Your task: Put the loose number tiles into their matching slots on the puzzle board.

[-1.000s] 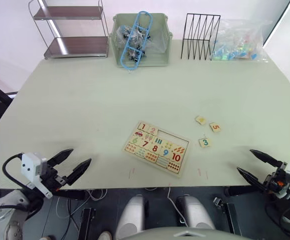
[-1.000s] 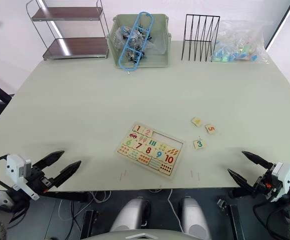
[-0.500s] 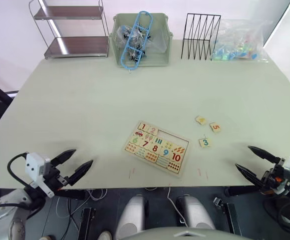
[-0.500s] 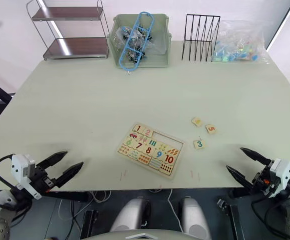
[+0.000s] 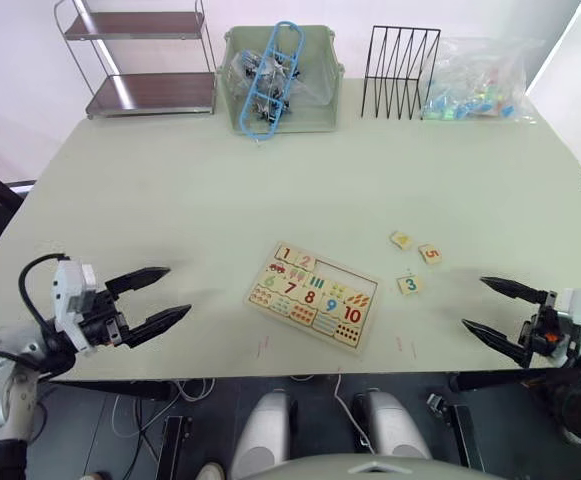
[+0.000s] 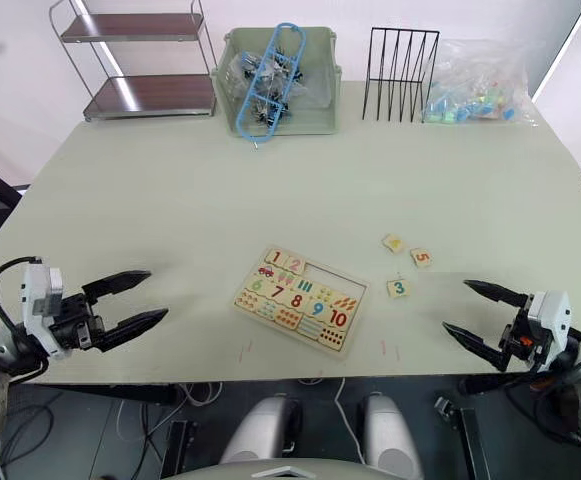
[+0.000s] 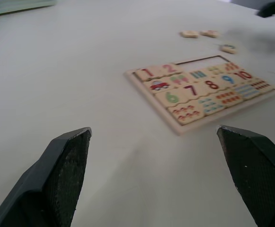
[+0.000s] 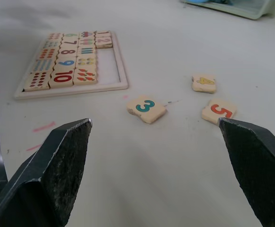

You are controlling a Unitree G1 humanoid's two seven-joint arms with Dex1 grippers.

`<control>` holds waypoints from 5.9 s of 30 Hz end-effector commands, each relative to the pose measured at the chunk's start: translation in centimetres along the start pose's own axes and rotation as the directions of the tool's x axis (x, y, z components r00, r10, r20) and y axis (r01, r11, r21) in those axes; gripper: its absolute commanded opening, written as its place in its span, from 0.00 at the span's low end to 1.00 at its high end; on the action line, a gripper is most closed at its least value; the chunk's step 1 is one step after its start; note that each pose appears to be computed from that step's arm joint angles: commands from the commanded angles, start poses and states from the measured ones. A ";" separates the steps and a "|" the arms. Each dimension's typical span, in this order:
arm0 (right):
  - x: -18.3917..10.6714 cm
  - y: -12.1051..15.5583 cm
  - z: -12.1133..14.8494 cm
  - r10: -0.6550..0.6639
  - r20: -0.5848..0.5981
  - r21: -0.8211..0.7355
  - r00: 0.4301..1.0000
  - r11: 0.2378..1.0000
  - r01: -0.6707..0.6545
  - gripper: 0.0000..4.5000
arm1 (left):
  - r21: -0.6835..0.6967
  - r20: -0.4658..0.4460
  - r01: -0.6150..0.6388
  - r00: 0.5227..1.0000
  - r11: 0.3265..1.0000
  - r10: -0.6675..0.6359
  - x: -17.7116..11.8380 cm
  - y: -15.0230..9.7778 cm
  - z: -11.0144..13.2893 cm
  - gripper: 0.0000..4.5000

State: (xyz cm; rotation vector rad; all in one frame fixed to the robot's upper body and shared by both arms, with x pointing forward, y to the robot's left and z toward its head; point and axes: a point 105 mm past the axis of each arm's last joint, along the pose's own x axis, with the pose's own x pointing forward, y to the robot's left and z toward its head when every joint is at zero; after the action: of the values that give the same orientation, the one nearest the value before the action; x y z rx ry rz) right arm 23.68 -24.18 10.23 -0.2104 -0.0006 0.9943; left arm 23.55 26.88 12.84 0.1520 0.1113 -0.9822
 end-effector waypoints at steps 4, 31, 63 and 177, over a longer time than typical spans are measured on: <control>1.8 -0.8 1.4 0.115 -0.081 -0.057 0.990 0.991 -0.120 1.00 | 0.075 -0.006 0.176 0.984 0.982 -0.176 1.1 -0.7 1.8 0.99; 8.0 -3.8 0.1 0.477 -0.407 -0.069 0.779 0.835 -0.547 1.00 | 0.124 -0.024 0.362 0.932 0.924 -0.362 2.1 -2.0 2.7 0.99; 9.4 -3.6 -0.7 0.510 -0.436 -0.106 0.742 0.789 -0.605 0.81 | 0.137 -0.037 0.445 0.895 0.885 -0.445 2.5 -2.4 2.7 1.00; 22.9 6.0 5.9 0.092 -0.559 0.055 0.824 0.996 -0.074 0.20 | 0.123 -0.035 0.241 0.971 0.963 -0.238 1.4 -2.2 2.3 1.00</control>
State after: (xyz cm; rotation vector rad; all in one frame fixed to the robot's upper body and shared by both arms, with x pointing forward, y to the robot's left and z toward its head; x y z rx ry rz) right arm 30.65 -1.66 11.58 -0.4590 0.6288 0.9676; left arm 22.68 23.98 14.15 0.2419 0.1120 -1.2329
